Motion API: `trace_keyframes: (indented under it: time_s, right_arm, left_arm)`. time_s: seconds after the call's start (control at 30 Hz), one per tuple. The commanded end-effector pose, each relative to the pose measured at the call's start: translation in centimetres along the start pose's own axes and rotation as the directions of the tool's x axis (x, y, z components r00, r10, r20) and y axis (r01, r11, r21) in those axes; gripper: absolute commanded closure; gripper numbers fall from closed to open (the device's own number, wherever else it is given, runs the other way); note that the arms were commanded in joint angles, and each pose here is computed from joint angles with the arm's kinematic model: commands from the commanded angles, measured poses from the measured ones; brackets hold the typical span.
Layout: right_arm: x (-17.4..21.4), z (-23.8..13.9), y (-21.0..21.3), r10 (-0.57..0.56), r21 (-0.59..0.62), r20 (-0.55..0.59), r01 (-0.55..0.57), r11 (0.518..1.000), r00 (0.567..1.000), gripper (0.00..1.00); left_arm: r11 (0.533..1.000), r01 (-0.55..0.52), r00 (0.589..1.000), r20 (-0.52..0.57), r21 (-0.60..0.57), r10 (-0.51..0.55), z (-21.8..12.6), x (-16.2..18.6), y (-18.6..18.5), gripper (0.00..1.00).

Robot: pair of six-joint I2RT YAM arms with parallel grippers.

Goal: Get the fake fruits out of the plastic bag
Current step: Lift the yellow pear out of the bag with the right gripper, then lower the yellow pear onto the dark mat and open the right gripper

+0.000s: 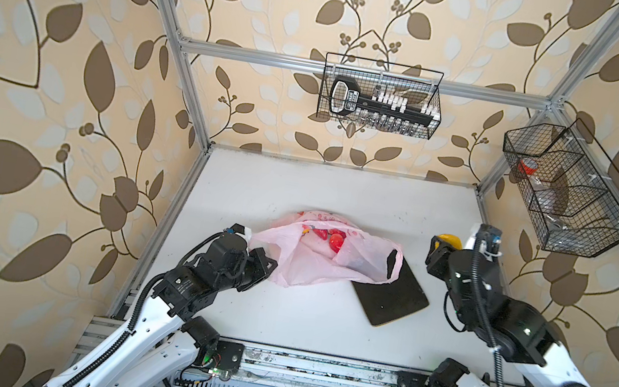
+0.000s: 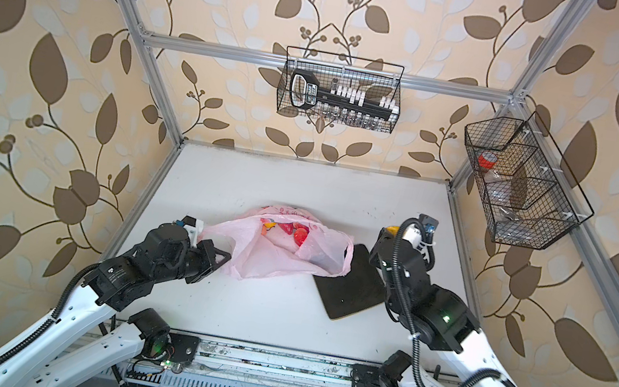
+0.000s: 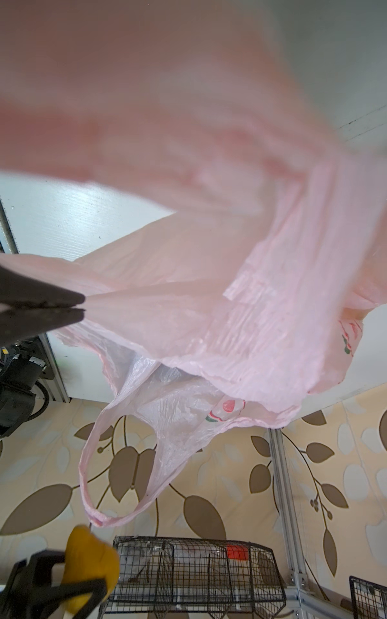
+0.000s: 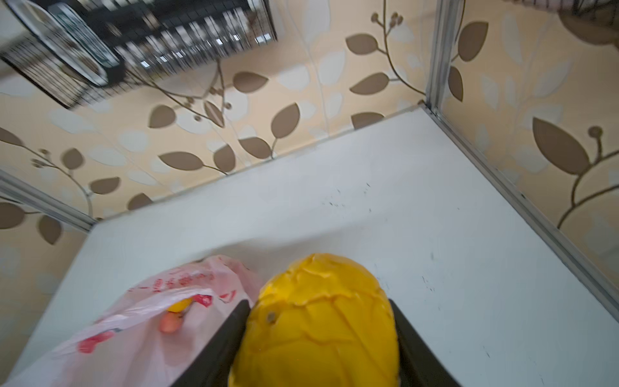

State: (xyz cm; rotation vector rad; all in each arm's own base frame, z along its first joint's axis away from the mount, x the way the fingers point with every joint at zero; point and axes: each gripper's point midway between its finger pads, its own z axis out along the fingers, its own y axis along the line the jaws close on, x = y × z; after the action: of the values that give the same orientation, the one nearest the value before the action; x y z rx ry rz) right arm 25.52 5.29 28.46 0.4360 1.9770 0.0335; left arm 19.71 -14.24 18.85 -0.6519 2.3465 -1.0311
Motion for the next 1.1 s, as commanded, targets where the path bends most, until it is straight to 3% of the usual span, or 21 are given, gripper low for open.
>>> trace_keyframes:
  time_s: [0.0,0.23,0.67,1.07]
  right_arm:
    - [2.5,2.9,-1.0,0.095,0.020,-0.051,-0.094,0.995,0.994,0.56]
    - [9.3,9.2,-2.8,0.220,-0.023,-0.266,-0.234,0.972,0.939,0.56]
    - [16.1,13.6,-0.9,0.121,-0.059,-0.479,-0.169,0.984,0.869,0.53]
    - [19.7,15.3,-1.0,0.080,-0.041,-0.546,-0.121,0.992,0.834,0.48]
  left_arm:
    - [1.000,-0.007,1.000,0.007,0.007,0.007,-0.3,0.1,0.0,1.00]
    - [1.000,-0.003,1.000,0.000,0.007,0.003,-0.3,0.4,0.3,1.00]
    - [1.000,-0.002,1.000,0.000,0.007,0.002,-0.4,0.4,0.3,1.00]
    - [1.000,-0.005,1.000,-0.010,0.005,0.005,-0.4,0.6,0.3,1.00]
